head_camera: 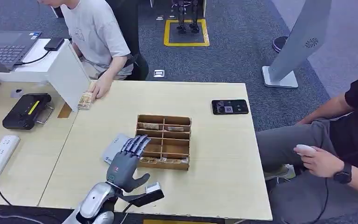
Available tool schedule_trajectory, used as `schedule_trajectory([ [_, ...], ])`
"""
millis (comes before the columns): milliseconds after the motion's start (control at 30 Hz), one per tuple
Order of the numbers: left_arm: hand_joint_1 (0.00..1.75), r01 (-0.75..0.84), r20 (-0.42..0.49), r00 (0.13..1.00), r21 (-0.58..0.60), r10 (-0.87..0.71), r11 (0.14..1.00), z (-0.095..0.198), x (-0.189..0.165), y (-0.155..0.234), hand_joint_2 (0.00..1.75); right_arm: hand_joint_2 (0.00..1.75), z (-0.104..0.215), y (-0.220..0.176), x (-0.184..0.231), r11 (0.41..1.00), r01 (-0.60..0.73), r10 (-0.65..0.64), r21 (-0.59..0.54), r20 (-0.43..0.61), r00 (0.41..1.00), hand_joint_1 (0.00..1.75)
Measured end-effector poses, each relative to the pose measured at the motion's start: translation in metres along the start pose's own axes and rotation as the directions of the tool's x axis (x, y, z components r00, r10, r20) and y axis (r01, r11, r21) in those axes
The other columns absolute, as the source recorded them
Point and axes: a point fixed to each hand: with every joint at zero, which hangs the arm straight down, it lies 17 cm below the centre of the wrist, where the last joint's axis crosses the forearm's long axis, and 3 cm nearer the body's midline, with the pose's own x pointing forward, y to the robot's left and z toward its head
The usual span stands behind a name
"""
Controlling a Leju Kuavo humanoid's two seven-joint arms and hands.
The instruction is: Pass the card to the sensor for recognition and then transmit it.
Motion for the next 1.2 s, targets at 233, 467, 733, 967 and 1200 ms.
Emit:
schedule_trajectory([
  [233,0.00,0.003,-0.002,1.000,-0.005,-0.003,1.000,0.000,-0.002,-0.002,1.75,1.75,-0.001,-0.003,0.002,1.000,0.004,-0.004,-0.002,0.004,1.000,0.00],
  [467,0.00,0.015,-0.002,1.000,-0.008,-0.015,1.000,0.000,-0.004,-0.003,1.75,1.75,-0.002,-0.006,0.002,1.000,-0.006,0.006,0.006,0.016,1.000,0.00],
  [733,0.00,0.004,0.003,1.000,-0.009,-0.004,1.000,-0.001,-0.003,-0.004,1.75,1.75,-0.003,-0.010,0.000,1.000,0.006,-0.006,0.006,0.013,1.000,0.00],
  [967,0.00,-0.016,0.010,1.000,-0.012,0.016,1.000,-0.001,-0.001,-0.005,1.75,1.75,-0.004,-0.012,0.000,1.000,0.003,-0.003,0.003,0.013,1.000,0.00],
  [1200,0.00,-0.030,0.013,0.999,-0.011,0.030,0.999,-0.002,0.001,-0.004,1.75,1.75,-0.004,-0.014,0.002,1.000,0.002,-0.002,0.000,0.014,1.000,0.00],
])
